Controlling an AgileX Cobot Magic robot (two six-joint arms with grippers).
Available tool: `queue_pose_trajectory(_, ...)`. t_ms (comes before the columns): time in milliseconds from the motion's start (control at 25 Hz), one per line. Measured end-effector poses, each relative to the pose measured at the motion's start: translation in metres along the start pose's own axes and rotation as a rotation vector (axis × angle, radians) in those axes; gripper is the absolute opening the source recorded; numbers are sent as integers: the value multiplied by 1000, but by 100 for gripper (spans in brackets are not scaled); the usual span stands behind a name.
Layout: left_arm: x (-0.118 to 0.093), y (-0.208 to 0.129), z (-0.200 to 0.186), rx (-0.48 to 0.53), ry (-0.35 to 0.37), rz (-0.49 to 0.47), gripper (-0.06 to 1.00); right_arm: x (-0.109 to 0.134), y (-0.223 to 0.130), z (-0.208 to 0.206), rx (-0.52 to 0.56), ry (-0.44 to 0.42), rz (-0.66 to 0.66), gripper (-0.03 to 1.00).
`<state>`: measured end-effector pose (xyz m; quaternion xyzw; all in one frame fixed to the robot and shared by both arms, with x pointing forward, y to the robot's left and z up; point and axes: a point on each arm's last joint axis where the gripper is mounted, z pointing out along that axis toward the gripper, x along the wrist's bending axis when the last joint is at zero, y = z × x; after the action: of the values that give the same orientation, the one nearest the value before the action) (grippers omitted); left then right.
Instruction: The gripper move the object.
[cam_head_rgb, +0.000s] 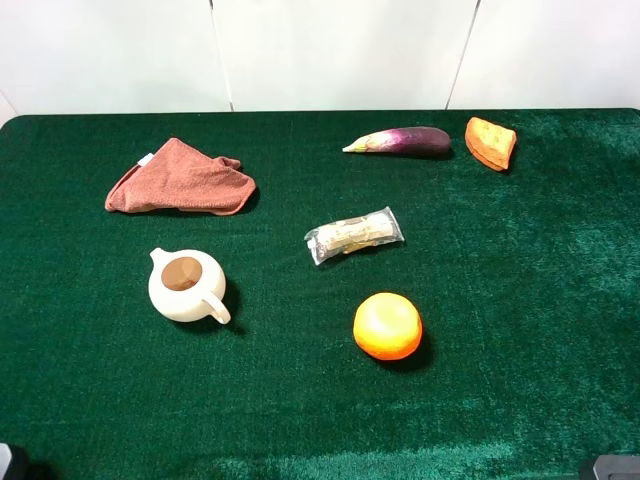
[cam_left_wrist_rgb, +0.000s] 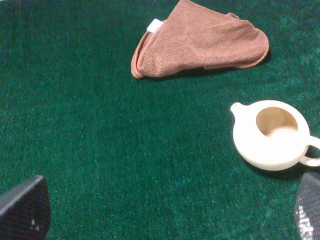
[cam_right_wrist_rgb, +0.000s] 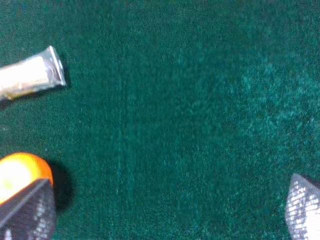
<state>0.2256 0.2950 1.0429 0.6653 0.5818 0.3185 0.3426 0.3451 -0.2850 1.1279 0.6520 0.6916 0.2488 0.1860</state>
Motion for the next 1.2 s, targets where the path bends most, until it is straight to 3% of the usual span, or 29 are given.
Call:
queue_pose_trajectory(520, 0, 0, 0, 0, 0, 0, 99, -8, -91, -7, -329, -91, 79, 69)
queue_pose_trajectory(800, 0, 0, 0, 0, 0, 0, 99, -8, -123, 1, -414, -101, 70, 69)
queue_pose_trajectory(1000, 0, 0, 0, 0, 0, 0, 99, -7, -131, -3, -493, -109, 61, 69)
queue_pose_trajectory(1200, 0, 0, 0, 0, 0, 0, 99, -7, -133, -4, -505, -109, 60, 69)
